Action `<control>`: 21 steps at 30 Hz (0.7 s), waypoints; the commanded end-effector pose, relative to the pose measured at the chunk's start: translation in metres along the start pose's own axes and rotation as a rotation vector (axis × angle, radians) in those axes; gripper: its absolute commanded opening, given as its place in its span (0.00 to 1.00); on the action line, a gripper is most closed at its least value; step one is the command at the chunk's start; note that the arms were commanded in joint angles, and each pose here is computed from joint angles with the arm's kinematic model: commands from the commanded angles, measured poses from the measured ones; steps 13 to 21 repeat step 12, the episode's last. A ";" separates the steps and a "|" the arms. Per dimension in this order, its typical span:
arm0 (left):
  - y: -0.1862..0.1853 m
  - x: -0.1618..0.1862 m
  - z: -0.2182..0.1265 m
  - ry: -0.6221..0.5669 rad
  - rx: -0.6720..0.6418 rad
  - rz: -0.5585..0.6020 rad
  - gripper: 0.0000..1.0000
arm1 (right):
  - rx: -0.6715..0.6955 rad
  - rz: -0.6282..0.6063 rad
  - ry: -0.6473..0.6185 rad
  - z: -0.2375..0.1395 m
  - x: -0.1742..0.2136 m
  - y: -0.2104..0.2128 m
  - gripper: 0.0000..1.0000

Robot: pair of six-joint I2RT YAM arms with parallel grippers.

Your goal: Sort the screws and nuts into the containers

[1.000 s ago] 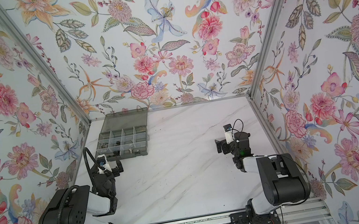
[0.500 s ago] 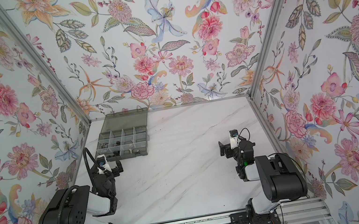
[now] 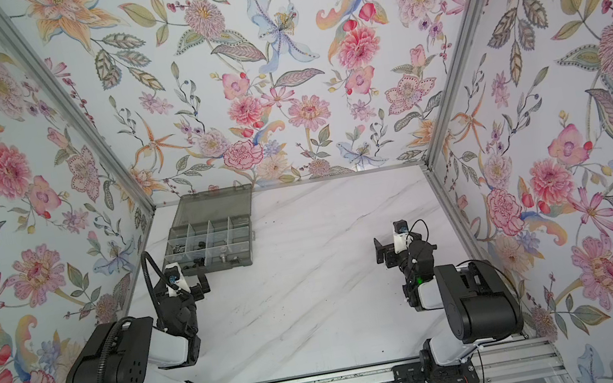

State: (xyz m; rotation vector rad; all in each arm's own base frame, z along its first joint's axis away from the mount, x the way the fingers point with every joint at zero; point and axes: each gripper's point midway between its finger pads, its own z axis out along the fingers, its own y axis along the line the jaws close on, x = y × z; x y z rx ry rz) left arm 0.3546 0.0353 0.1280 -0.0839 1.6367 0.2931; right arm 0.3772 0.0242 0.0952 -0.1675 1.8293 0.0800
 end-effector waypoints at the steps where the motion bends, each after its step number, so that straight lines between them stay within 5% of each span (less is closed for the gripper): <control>1: 0.000 -0.011 0.006 -0.029 -0.007 0.000 0.99 | 0.016 0.001 -0.044 0.001 -0.013 -0.003 0.99; 21: -0.011 -0.013 0.013 -0.018 0.016 0.041 0.99 | 0.016 0.003 -0.043 0.001 -0.012 -0.003 0.99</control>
